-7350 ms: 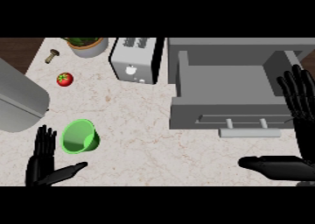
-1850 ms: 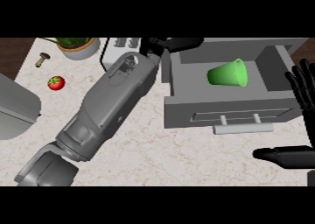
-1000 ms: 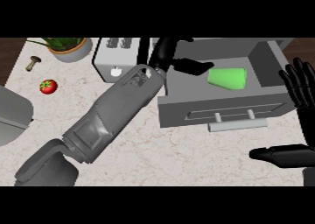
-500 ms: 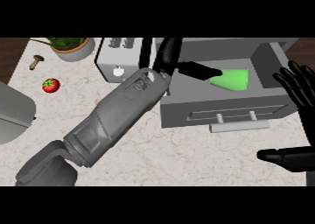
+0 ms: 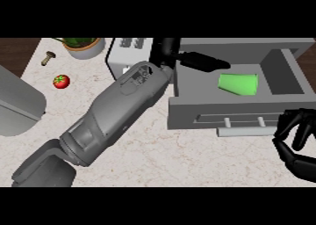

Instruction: Pick up the cup, place it into the drawer and close the drawer

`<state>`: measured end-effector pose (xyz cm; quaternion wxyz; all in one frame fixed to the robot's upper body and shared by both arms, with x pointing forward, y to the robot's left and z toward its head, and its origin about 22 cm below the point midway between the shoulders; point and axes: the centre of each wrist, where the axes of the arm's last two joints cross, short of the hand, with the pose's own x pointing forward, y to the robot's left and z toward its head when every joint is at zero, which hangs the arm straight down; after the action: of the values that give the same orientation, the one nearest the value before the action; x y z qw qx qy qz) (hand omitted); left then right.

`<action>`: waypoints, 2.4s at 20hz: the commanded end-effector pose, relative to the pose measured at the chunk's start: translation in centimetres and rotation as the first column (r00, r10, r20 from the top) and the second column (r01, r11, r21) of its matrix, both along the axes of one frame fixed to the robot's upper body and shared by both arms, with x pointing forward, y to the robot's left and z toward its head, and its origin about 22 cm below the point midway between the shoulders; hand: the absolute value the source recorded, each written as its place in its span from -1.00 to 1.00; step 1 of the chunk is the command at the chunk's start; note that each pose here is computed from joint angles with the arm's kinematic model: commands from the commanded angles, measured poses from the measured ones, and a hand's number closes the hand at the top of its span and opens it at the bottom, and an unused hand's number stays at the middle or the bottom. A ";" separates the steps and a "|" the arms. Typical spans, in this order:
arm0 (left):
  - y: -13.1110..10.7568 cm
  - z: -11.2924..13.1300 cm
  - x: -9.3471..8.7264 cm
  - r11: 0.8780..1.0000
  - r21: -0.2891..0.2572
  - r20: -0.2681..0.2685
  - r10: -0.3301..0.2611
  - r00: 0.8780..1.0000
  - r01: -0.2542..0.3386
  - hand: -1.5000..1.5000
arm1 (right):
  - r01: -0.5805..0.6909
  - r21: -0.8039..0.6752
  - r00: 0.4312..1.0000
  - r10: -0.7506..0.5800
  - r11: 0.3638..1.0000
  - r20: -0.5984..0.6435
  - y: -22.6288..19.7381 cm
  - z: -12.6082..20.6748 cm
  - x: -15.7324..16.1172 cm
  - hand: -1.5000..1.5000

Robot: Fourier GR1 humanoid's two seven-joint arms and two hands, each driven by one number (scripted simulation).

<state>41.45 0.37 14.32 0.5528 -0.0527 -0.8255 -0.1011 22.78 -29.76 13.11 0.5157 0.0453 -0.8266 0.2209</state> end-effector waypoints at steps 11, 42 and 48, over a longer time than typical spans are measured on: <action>9.9 2.9 -0.6 0.994 -0.100 -0.031 0.041 0.999 -0.044 -1.00 | 0.135 -0.294 0.989 -0.145 0.946 -0.012 2.6 -0.9 -0.1 1.00; 27.4 -4.2 -8.2 0.983 -0.151 -0.066 0.096 0.993 -0.105 -1.00 | 0.122 -0.794 0.991 -0.121 0.596 0.062 9.1 -12.2 17.7 1.00; 27.9 -5.5 -8.7 0.983 -0.163 -0.068 0.070 0.995 -0.080 -1.00 | 0.117 -0.791 0.982 -0.191 0.600 0.001 5.4 -10.9 19.5 1.00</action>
<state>33.27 27.52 10.04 0.5753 -0.0630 -0.8155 -0.0065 41.11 -22.04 1.33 0.5026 -0.2371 -0.6479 0.5209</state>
